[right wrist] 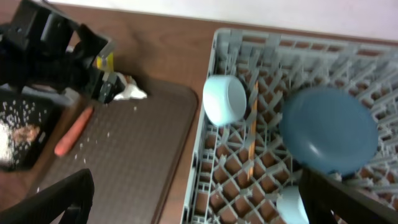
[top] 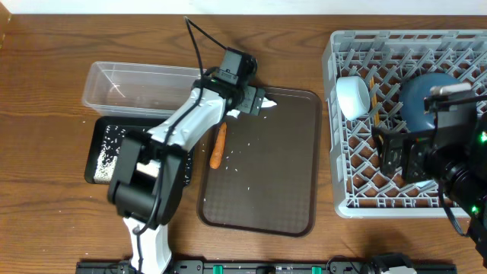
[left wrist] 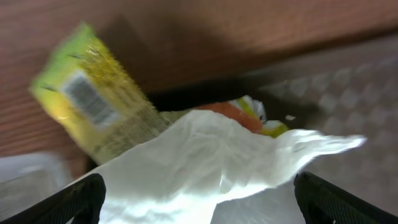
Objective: Sort waste into correct bins and load items into the dishwasher rack
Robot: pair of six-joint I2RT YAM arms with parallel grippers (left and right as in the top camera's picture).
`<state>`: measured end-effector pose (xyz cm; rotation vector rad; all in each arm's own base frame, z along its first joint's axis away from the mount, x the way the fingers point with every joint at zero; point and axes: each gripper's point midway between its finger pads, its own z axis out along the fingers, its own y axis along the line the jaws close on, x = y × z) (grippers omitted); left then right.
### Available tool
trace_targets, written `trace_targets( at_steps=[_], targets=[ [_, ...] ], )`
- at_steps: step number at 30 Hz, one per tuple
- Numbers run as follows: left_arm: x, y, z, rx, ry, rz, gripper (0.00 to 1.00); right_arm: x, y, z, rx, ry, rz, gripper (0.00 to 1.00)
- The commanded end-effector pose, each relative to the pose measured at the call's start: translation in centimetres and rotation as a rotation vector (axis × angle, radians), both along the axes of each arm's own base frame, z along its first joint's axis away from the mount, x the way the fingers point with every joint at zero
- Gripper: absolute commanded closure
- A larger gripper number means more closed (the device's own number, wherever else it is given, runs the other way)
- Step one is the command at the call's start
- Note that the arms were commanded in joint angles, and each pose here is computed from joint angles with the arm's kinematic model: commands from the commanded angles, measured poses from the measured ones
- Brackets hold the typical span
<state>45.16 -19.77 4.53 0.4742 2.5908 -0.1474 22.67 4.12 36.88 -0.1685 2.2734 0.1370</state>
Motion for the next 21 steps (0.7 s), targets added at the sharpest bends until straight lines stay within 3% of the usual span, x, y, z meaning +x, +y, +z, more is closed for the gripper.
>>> trace_targets(
  at_steps=[1,2,3,7,12,14,21],
  targets=[
    [0.1,0.3,-1.9,0.079,0.002,-0.051,0.01,-0.7,-0.5,-0.6,-0.007,0.036,-0.023,0.01],
    [0.2,0.5,-2.3,0.092,-0.001,-0.044,0.03,-0.9,-0.5,-0.9,-0.009,0.051,-0.023,0.01],
    [0.3,0.5,-2.6,0.095,0.000,-0.043,0.12,-1.2,-0.5,-1.1,-0.011,0.065,-0.023,0.01],
    [0.2,0.0,-2.6,0.089,-0.002,-0.052,0.59,-1.8,-0.6,-1.8,-0.017,0.102,-0.023,0.01],
    [-1.0,-1.3,-0.1,0.083,-0.018,-0.085,0.87,-1.9,-0.6,-1.8,-0.017,0.107,-0.023,0.01],
    [-1.7,-1.8,1.6,0.078,-0.029,-0.101,0.94,-1.9,-0.6,-1.9,-0.018,0.107,-0.023,0.01],
    [-3.6,-1.2,7.5,0.070,-0.082,-0.104,0.94,-1.9,-0.6,-1.9,-0.018,0.107,-0.023,0.01]
  ],
)
